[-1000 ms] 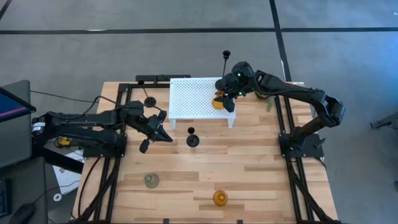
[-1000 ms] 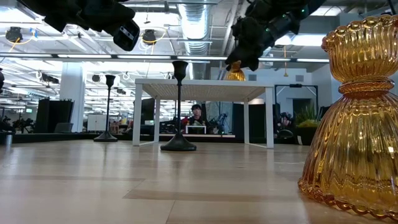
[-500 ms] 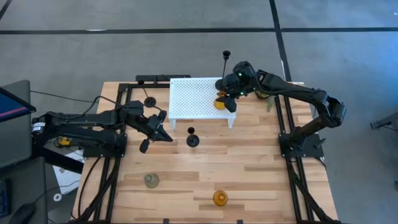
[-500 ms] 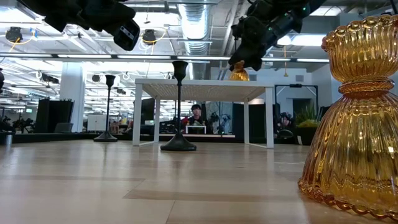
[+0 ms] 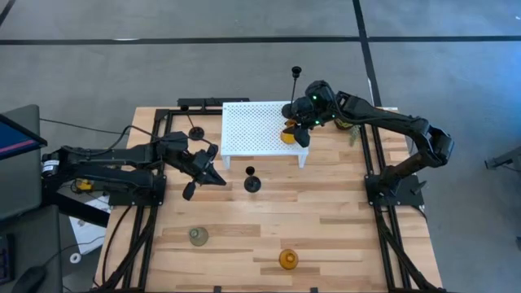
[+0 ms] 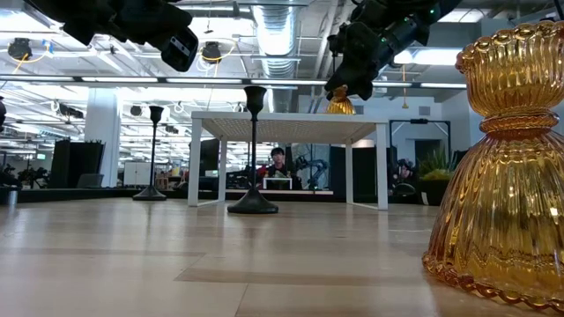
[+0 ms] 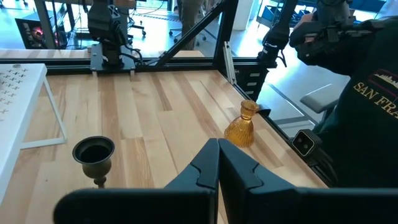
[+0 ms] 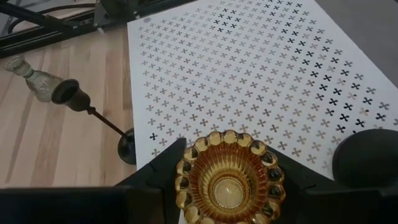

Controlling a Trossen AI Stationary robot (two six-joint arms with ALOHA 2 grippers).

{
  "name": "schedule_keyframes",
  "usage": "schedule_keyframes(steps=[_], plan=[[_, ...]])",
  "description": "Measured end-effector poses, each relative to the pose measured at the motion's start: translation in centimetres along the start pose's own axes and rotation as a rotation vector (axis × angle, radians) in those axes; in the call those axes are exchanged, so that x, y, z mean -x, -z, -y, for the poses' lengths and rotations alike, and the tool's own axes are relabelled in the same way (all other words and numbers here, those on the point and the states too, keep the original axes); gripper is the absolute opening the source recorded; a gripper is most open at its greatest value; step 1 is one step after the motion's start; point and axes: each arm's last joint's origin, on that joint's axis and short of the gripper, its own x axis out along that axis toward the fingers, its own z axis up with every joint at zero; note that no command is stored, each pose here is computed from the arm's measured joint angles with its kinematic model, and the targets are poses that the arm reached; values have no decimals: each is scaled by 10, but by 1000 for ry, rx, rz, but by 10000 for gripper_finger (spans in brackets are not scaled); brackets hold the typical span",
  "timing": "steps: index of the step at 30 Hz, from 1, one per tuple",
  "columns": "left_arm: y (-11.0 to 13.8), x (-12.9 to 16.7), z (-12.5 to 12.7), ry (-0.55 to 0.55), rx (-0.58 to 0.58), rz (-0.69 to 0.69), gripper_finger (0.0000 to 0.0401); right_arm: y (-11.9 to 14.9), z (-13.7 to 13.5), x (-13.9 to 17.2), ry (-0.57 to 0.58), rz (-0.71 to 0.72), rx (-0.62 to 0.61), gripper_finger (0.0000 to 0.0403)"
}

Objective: Pick & Place candle stick holders
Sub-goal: Put the top orange candle holder on the shelf

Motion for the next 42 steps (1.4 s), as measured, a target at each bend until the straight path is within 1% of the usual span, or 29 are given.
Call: schedule_keyframes(steps=[6,7,11,13,15,18,22,30,34,37,42], plan=[[0,0,0,0,0,0,4,0,0,0,0,-1,-1,151],[0,0,0,0,0,0,4,1,0,-1,-2,-5,-7,165],[0,0,0,0,0,0,4,8,1,-4,-3,-57,-31,254],[0,0,0,-1,0,0,4,6,1,-4,-2,-41,-24,288],[0,0,0,-1,0,0,4,5,0,-3,-1,-33,-21,311],[0,0,0,-1,0,0,4,4,1,-3,0,-24,-16,331],[0,0,0,-1,0,0,4,3,1,-3,1,-13,-10,334],[0,0,0,-1,0,0,4,-6,1,-2,9,65,23,308],[0,0,0,-1,0,0,4,-8,1,-1,11,88,34,302],[0,0,0,0,0,0,4,-11,-1,5,15,119,47,302],[0,0,0,0,0,0,4,-19,-8,26,25,194,80,301]])
